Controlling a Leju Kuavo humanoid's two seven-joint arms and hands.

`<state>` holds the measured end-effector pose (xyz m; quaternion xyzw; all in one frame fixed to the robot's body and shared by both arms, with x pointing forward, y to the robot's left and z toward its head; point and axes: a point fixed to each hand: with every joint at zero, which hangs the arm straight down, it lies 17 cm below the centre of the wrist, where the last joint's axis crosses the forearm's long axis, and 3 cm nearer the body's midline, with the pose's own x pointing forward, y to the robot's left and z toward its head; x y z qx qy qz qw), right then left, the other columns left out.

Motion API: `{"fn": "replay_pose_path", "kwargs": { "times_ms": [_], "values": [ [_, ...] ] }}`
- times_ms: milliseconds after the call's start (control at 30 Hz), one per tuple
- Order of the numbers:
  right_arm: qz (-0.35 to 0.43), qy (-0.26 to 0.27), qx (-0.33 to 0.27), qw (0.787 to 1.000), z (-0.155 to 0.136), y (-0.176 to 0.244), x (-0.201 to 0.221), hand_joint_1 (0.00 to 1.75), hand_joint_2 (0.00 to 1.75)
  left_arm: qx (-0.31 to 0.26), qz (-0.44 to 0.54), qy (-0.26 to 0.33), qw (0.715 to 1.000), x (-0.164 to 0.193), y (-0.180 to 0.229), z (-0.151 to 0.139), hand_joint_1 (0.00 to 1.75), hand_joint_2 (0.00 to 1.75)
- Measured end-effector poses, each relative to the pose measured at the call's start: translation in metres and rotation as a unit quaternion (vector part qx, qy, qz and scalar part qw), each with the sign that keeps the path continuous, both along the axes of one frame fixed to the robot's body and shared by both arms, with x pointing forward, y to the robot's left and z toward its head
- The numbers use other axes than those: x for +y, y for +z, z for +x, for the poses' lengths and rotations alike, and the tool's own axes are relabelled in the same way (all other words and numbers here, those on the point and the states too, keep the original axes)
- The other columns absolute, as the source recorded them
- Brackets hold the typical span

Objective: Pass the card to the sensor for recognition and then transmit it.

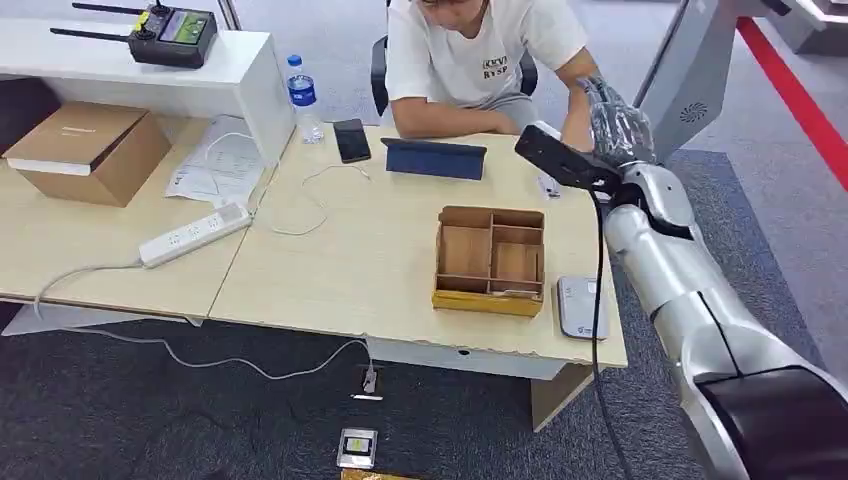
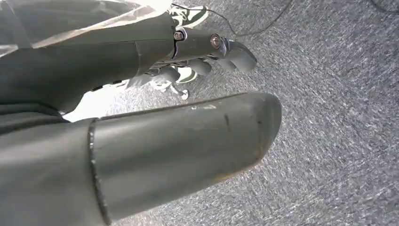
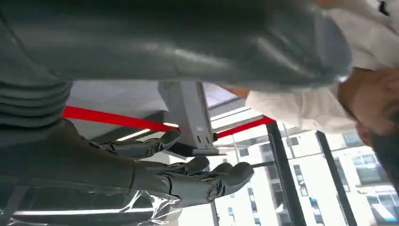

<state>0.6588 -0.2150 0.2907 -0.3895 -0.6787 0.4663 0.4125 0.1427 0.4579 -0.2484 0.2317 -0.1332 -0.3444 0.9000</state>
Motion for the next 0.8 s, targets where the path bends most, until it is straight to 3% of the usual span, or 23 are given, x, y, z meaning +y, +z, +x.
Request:
{"fn": "replay_pose_path", "kwargs": {
  "times_ms": [133,300,433,600,633,800],
  "values": [
    [0.044,0.027,-0.001,0.999,-0.005,0.005,0.010,0.00,0.00,0.000,0.000,0.003,1.000,0.000,0.000,0.000,0.00,0.00],
    [0.126,0.053,0.050,0.989,-0.017,-0.015,0.023,0.00,0.00,-0.001,-0.002,0.008,1.000,0.000,0.000,-0.001,0.00,0.00],
    [0.187,0.052,0.086,0.977,-0.029,-0.036,0.019,0.00,0.00,0.000,-0.002,0.008,1.000,0.000,-0.001,-0.002,0.00,0.00],
    [0.197,0.044,0.100,0.974,-0.054,-0.068,0.008,0.00,0.00,0.000,-0.002,0.007,1.000,0.000,-0.001,-0.004,0.00,0.00],
    [0.195,0.042,0.101,0.975,-0.059,-0.073,0.005,0.00,1.75,0.000,-0.002,0.007,1.000,0.000,-0.001,-0.004,0.00,0.00],
    [0.177,0.039,0.102,0.978,-0.081,-0.096,-0.002,0.00,1.75,-0.003,-0.003,-0.001,1.000,-0.001,-0.001,-0.002,0.00,0.00]
  ]
}}
